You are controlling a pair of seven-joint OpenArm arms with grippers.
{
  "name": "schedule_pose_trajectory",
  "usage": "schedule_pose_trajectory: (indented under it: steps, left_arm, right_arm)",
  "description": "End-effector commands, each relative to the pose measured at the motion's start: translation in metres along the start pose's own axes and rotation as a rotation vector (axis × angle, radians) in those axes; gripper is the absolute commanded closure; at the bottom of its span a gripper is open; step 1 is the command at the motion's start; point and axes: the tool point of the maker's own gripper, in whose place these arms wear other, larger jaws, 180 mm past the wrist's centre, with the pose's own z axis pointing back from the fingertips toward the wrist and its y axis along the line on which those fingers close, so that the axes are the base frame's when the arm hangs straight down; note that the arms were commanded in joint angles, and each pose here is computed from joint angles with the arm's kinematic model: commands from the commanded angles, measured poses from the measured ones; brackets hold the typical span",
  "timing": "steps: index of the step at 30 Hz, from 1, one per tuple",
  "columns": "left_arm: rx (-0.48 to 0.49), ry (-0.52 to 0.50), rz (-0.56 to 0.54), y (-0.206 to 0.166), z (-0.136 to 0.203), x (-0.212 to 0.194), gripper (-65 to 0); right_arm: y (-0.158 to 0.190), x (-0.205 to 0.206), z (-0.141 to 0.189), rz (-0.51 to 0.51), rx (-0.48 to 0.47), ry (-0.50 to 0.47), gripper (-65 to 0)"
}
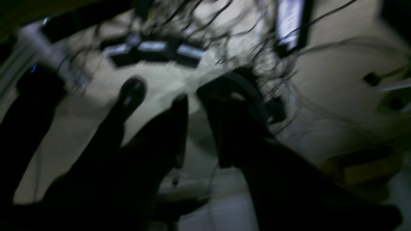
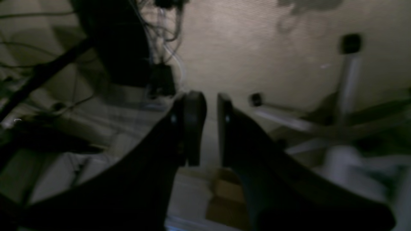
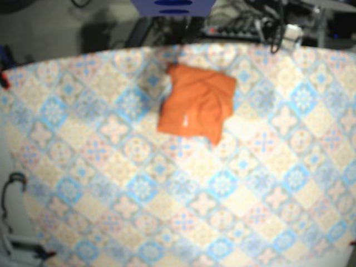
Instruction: Fold the T-shirt properly
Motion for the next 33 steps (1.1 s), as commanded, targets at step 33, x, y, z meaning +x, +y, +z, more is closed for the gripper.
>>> schedule_pose_trajectory:
  steps: [33]
  left_arm:
    - [0.071, -0.414, 0.280, -0.078, -0.016, 0.120, -14.3]
  right_arm:
    - [0.054, 0.189, -0.027, -0.611, -0.020, -0.510, -9.5]
